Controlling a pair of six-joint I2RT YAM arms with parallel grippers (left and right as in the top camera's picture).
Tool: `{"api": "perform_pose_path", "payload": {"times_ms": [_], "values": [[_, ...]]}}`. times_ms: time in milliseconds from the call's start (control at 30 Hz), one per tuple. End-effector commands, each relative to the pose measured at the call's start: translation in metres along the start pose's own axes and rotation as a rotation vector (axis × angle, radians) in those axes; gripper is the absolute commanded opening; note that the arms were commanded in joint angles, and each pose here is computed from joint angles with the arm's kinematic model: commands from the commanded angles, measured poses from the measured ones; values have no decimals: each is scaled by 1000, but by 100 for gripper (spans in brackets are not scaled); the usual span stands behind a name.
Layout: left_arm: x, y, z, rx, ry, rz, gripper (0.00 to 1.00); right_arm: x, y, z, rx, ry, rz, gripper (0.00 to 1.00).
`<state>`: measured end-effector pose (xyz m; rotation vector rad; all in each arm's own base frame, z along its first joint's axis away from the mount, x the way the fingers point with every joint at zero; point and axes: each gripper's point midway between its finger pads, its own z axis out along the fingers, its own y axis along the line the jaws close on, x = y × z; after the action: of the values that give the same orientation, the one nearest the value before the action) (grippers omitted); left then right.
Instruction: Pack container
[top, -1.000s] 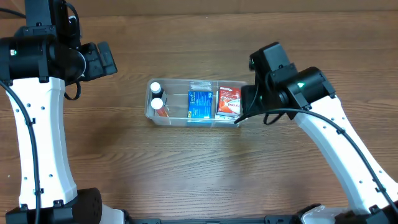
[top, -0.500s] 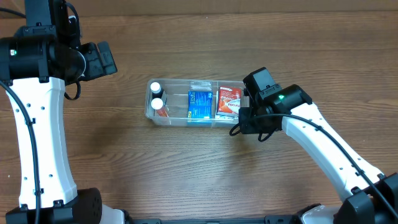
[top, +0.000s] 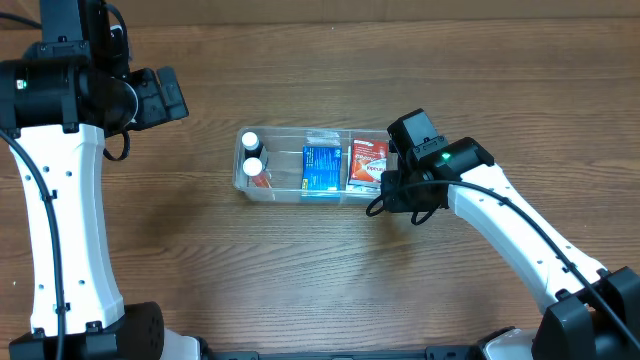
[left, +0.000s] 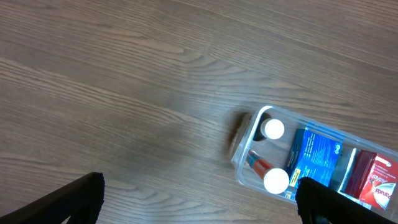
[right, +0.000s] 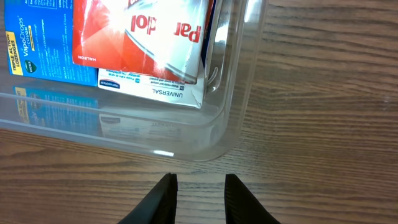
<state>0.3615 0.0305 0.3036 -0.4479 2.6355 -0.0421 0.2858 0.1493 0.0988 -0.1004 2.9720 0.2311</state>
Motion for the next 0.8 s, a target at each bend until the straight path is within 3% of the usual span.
{"api": "perform_pose_path", "payload": {"times_ms": [0, 533, 767], "values": [[2, -2, -5, 13, -6, 9, 100, -3, -1, 2, 7, -17, -2, 24], [2, -2, -5, 13, -6, 9, 100, 5, -6, 20, 10, -8, -1, 22], [2, -2, -5, 13, -5, 9, 100, -15, 2, 20, -24, -94, -9, 22]]}}
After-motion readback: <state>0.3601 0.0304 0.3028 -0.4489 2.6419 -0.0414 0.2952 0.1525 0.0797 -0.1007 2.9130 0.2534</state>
